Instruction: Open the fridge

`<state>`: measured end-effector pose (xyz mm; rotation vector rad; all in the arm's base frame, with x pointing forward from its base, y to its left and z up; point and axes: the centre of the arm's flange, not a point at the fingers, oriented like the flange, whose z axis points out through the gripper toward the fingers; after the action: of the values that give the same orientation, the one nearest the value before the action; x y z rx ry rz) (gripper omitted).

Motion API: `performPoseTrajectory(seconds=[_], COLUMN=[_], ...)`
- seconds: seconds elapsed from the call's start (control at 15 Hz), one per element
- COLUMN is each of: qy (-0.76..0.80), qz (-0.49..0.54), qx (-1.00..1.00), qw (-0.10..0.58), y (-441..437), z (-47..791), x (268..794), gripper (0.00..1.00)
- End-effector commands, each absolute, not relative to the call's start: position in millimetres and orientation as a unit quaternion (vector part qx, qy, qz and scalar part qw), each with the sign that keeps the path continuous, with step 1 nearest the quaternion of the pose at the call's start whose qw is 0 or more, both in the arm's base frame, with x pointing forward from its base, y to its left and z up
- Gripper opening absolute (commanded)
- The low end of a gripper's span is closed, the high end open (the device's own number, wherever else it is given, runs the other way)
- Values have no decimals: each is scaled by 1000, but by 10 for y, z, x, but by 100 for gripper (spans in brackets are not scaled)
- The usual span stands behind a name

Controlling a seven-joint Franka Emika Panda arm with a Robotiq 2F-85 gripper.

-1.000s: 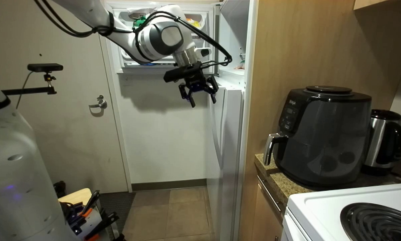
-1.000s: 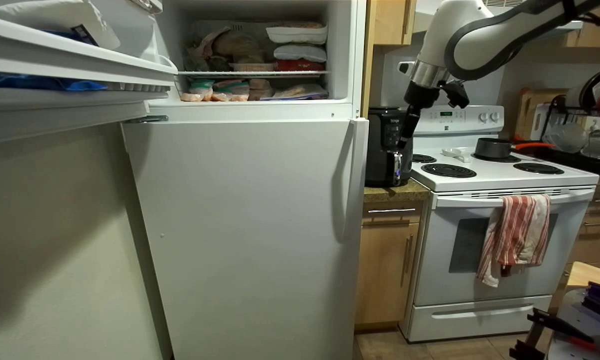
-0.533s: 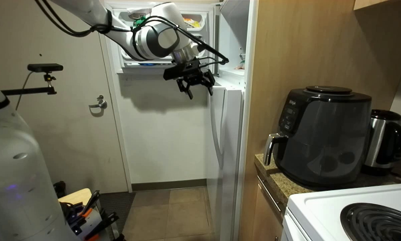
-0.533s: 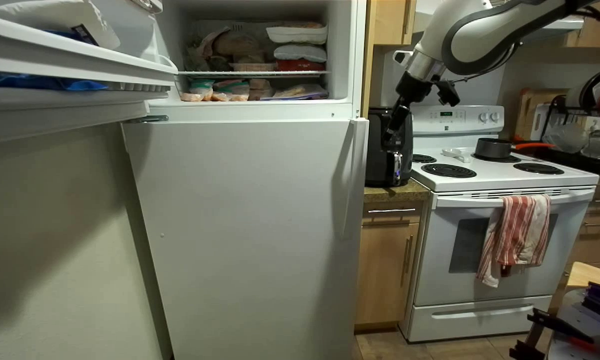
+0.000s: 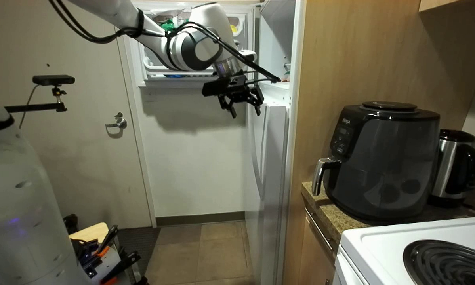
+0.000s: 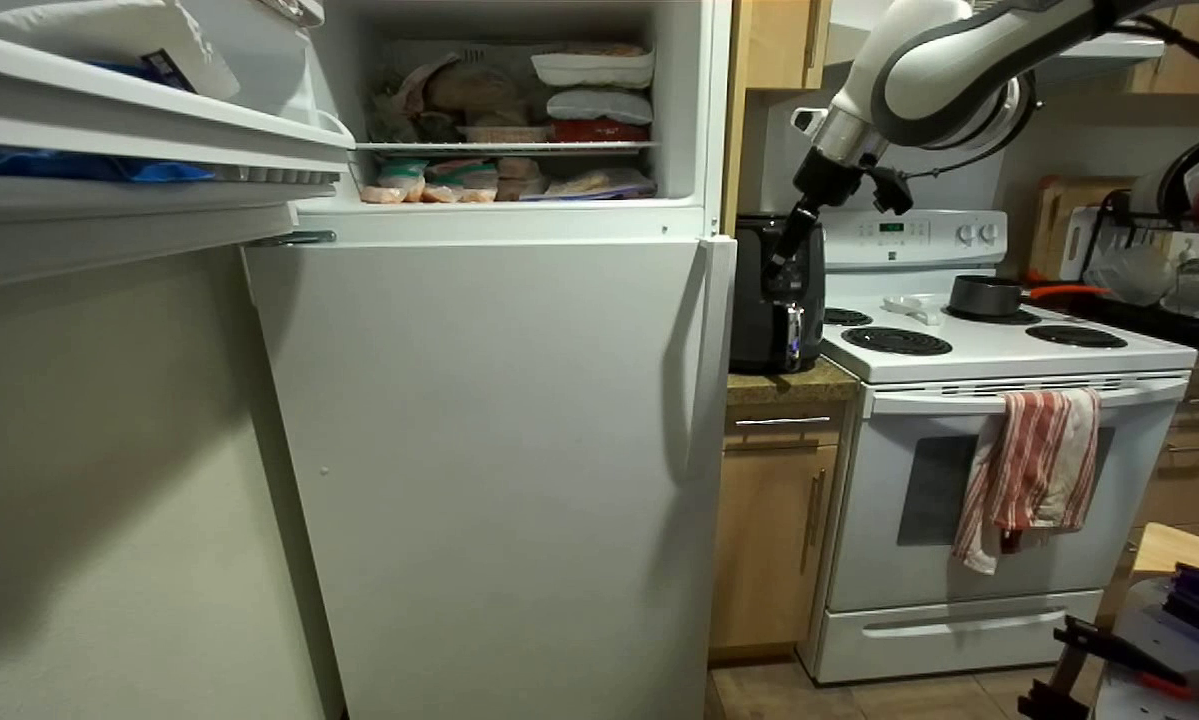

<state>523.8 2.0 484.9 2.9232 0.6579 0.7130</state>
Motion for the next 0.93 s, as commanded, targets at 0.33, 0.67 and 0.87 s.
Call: performPoseTrajectory(seconds=[0.33,0.67,0.87], qy=[218,239,254], qz=[260,265,266], qx=[941,933,928], qw=[-1,-42,-55], y=[-180,18,116], z=[4778,4623,4531], x=[5460,5647,5832], gripper=[100,100,100])
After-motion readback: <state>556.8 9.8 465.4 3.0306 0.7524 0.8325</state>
